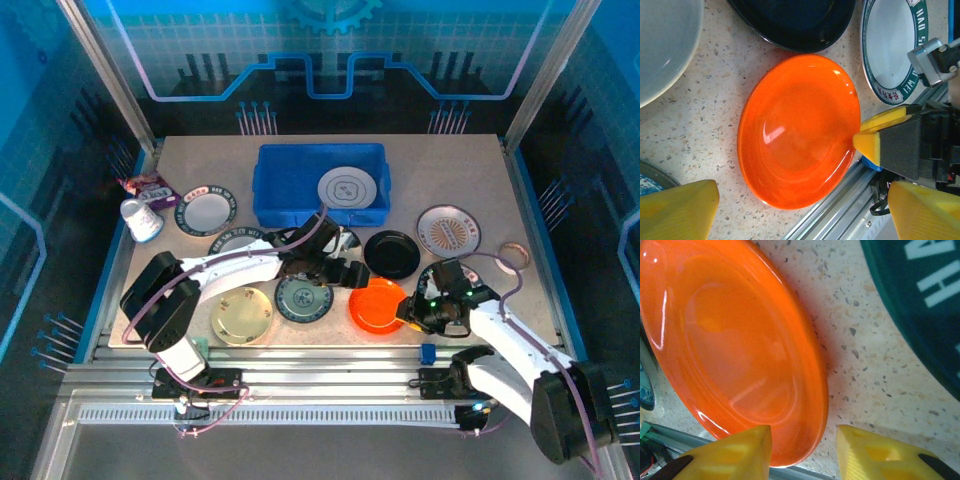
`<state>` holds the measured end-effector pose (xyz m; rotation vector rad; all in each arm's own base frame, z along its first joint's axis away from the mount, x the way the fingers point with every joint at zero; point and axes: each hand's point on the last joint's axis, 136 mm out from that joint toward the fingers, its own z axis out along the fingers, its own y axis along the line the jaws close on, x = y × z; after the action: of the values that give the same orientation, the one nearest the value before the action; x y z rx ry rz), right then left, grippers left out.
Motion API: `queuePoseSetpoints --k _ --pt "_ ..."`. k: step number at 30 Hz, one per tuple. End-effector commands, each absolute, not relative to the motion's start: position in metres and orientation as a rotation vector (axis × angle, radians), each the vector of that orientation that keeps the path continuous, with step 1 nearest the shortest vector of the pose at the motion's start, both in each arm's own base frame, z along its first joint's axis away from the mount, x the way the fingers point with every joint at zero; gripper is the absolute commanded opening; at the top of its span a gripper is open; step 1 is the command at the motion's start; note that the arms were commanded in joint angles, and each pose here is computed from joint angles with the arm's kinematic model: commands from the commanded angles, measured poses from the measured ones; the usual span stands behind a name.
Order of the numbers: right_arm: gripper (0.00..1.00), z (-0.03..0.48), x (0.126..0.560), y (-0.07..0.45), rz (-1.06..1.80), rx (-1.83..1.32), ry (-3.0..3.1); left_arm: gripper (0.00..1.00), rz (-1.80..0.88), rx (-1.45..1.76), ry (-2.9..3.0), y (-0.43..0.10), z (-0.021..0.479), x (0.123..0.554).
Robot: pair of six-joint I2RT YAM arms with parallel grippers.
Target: Place the plates into the plastic bin on the countertop
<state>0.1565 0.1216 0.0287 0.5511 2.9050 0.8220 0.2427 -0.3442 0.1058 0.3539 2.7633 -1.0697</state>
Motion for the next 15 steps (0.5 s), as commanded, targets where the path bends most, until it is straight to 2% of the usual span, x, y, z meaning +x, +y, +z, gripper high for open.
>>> queuePoseSetpoints --k 1,6,10,15 --pt "0.37 0.0248 0.1570 0.1294 0.857 0.528 2.914 0.88 -1.115 0.364 2.763 -0.3519 0.1062 0.2391" --pt "0.35 0.0192 0.1581 0.1331 0.860 0.519 2.935 0.87 -1.123 0.361 2.766 -0.3550 0.1025 0.2413" --pt "0.26 0.0158 0.1584 0.1333 0.856 0.524 2.943 0.87 -1.121 0.369 2.770 -0.3567 0.0990 0.2423" --pt "0.05 0.0178 0.1584 0.1327 0.850 0.523 2.939 0.87 -1.117 0.385 2.772 -0.3583 0.0979 0.2434"
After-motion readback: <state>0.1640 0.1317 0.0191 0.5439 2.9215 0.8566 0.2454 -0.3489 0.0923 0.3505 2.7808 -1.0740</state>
